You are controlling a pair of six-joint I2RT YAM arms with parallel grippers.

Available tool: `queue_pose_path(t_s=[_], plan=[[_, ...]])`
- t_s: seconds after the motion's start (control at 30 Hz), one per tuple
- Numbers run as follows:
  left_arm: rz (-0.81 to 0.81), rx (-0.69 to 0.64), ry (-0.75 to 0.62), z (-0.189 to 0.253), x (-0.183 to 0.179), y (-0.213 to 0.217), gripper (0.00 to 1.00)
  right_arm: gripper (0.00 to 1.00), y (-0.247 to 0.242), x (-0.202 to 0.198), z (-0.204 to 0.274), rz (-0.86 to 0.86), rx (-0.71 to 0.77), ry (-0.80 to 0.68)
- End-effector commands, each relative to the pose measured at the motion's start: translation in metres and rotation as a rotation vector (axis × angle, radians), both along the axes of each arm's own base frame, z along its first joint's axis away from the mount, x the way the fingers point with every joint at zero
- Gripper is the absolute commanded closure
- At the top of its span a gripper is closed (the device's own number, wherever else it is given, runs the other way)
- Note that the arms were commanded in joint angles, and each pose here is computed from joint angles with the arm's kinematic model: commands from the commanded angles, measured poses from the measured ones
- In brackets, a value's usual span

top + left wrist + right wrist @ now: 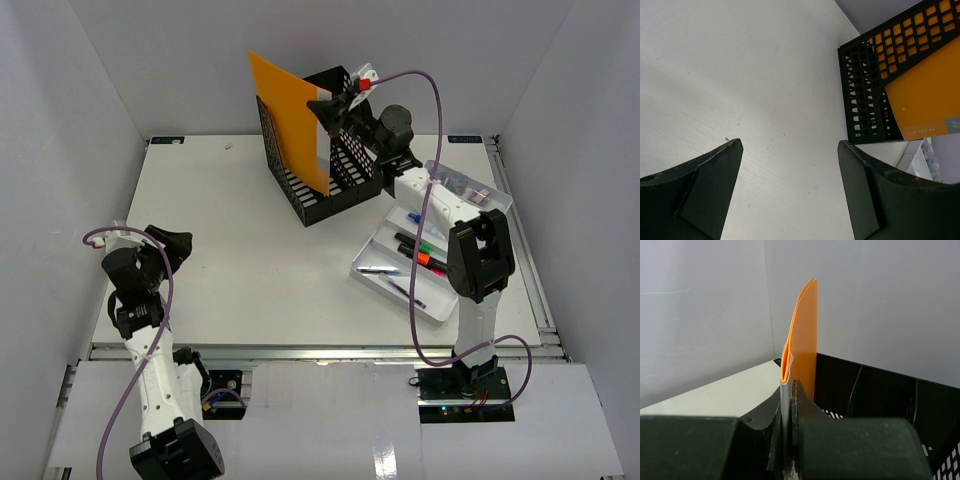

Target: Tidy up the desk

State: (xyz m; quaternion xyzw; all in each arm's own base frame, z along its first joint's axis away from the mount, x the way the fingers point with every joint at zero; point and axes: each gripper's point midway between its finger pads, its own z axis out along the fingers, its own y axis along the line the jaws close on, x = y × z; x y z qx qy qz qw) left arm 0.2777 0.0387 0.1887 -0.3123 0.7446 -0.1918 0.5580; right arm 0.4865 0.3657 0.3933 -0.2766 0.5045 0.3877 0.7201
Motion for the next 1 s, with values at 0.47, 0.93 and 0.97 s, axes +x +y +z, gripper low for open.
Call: queue_pose_path(t_s=[0.47, 0.93, 0.97], plan=[[-0.023, 0.013, -0.006, 0.001, 0.004, -0.001, 0.13, 0.92, 0.02, -0.019, 0.03, 0.108, 0.103, -0.204], [-0.039, 0.002, -0.001, -0.002, 0.005, -0.003, 0.13, 0.92, 0.024, -0.011, 0.052, 0.062, 0.187, -0.183], [-0.04, 0.002, -0.001, -0.002, 0.005, -0.004, 0.13, 0.92, 0.025, -0.009, 0.048, 0.059, 0.186, -0.175]])
